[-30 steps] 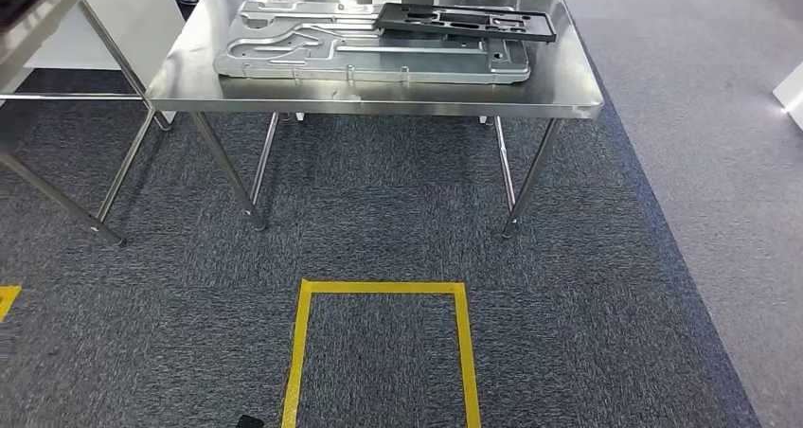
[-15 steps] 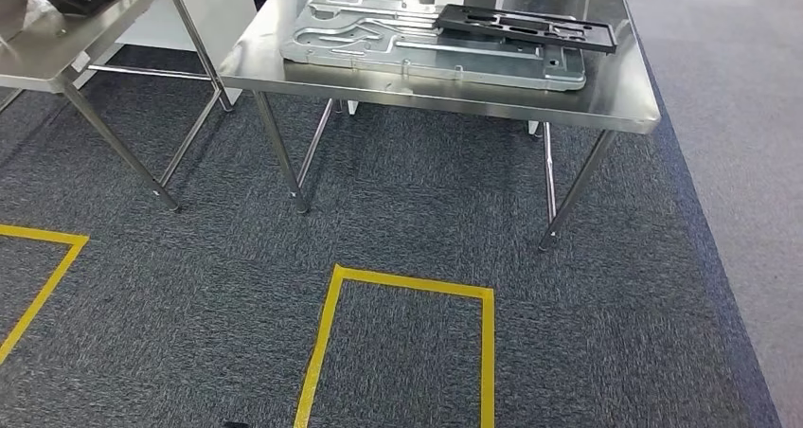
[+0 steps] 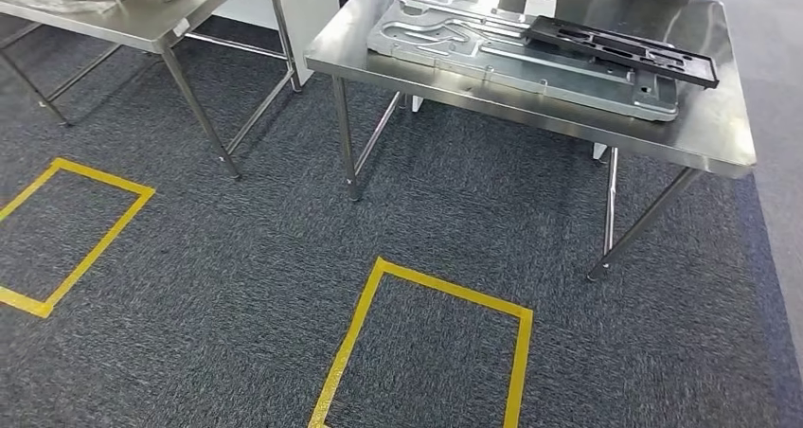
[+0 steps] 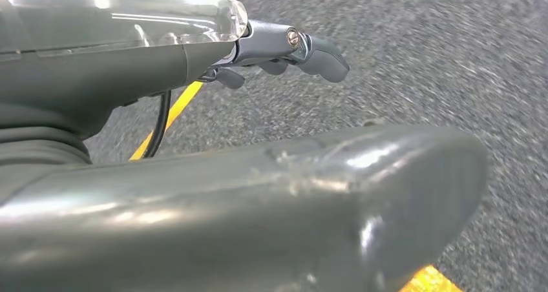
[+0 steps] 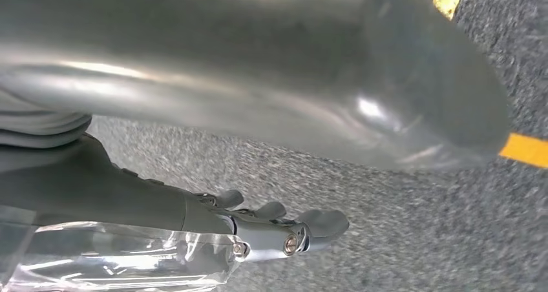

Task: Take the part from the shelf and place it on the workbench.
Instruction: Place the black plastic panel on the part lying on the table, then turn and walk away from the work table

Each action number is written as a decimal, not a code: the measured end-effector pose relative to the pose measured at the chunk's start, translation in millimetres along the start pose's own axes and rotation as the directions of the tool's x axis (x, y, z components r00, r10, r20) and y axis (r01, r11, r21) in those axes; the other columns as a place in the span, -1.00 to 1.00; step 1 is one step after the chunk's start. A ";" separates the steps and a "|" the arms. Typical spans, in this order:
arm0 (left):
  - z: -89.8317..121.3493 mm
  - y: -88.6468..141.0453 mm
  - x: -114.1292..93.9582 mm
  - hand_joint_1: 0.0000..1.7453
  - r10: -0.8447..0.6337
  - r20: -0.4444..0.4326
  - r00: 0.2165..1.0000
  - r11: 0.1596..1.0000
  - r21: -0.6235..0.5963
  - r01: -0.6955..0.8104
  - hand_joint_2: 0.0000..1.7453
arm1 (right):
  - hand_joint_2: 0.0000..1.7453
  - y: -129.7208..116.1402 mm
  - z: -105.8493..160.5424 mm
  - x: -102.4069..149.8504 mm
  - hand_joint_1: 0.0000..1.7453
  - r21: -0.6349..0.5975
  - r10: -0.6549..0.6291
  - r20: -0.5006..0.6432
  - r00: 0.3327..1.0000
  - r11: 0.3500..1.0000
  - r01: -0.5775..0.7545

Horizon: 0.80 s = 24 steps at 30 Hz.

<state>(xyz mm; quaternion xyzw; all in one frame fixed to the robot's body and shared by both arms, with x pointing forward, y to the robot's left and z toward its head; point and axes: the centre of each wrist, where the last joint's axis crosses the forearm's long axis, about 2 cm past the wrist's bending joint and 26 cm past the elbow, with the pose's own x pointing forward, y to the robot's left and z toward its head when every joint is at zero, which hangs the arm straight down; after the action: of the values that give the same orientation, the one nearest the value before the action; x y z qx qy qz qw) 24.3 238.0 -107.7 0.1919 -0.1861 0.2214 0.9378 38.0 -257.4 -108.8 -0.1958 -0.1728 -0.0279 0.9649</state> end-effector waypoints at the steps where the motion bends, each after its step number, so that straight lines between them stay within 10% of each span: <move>1: 0.2 -0.3 0.0 -1.00 0.004 -0.002 1.000 1.000 0.001 -0.004 -1.00 | -1.00 -0.2 0.0 -0.3 -1.00 0.000 0.001 -0.003 1.000 1.000 -0.001; 24: 0.8 2.0 -3.1 -1.00 0.125 -0.074 0.989 0.991 0.053 -0.121 -1.00 | -1.00 2.7 1.4 -0.5 -1.00 0.025 0.033 -0.011 0.999 0.999 -0.033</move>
<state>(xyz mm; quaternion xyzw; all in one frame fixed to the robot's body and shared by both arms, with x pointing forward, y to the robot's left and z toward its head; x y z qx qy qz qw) 20.6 238.3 -107.8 0.1937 -0.1557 0.2906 0.9240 37.4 -254.3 -108.8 -0.1864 -0.1643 -0.0111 0.9686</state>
